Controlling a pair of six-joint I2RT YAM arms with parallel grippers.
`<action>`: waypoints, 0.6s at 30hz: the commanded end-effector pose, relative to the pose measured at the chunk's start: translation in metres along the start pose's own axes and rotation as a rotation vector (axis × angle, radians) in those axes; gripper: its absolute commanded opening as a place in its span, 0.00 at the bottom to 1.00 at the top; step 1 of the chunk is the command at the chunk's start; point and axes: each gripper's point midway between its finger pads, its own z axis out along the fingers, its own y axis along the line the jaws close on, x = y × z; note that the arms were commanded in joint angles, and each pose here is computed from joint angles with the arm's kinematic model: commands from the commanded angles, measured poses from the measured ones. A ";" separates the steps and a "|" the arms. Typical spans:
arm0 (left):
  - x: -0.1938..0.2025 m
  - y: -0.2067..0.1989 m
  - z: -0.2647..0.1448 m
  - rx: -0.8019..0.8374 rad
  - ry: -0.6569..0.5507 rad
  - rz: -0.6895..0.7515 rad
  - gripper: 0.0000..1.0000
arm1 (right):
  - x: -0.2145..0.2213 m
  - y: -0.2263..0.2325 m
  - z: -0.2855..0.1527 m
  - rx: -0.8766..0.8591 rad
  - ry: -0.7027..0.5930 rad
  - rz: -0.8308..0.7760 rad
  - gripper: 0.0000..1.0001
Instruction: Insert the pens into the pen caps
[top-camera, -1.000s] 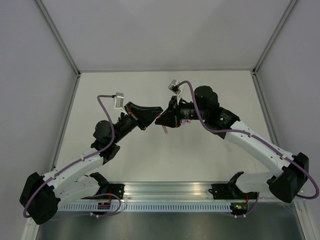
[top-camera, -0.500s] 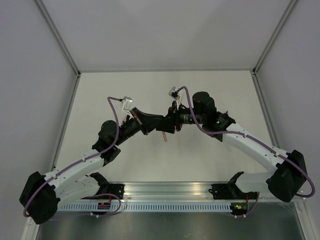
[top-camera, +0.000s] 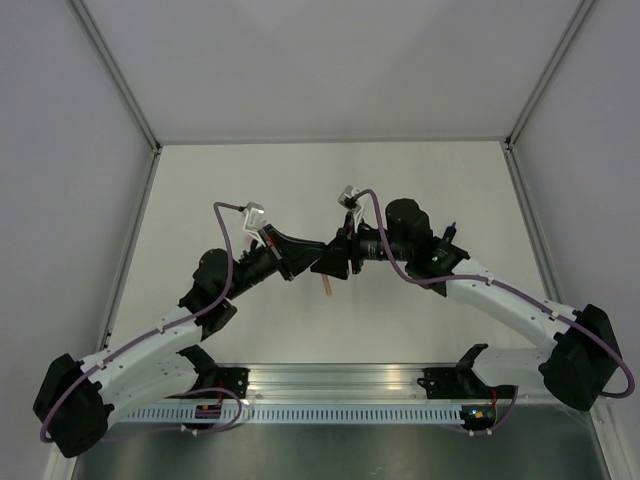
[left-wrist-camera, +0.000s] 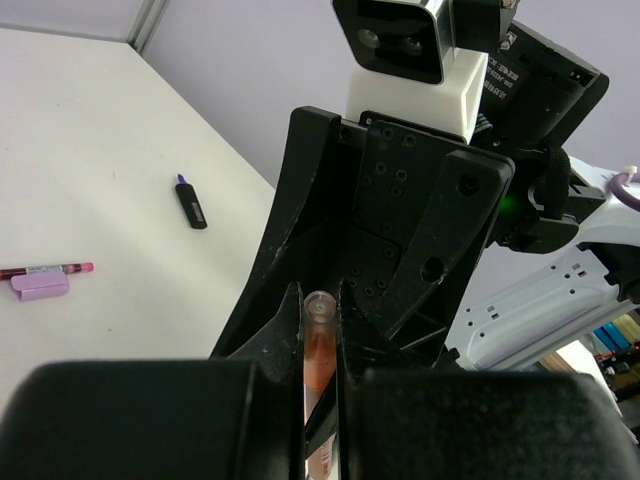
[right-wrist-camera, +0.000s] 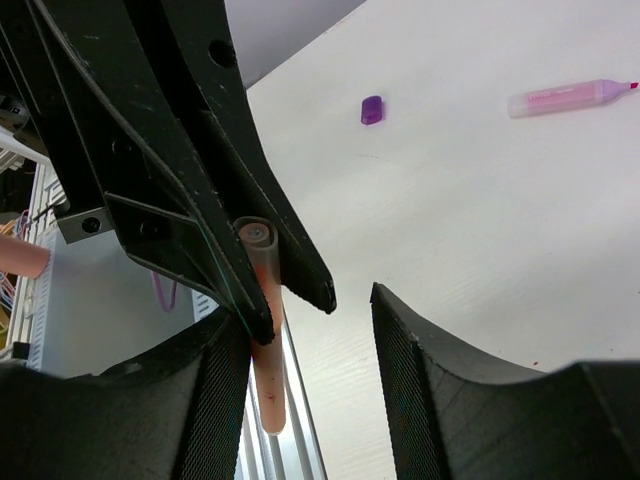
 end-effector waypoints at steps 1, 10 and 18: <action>0.000 -0.002 -0.004 0.001 -0.011 0.008 0.02 | -0.018 0.002 -0.004 0.018 -0.083 -0.046 0.55; -0.010 0.004 -0.012 -0.053 -0.065 0.016 0.02 | 0.001 0.017 0.004 -0.054 -0.054 -0.016 0.51; -0.013 0.008 -0.016 -0.076 -0.092 0.004 0.02 | 0.014 0.019 0.011 -0.036 -0.057 0.010 0.41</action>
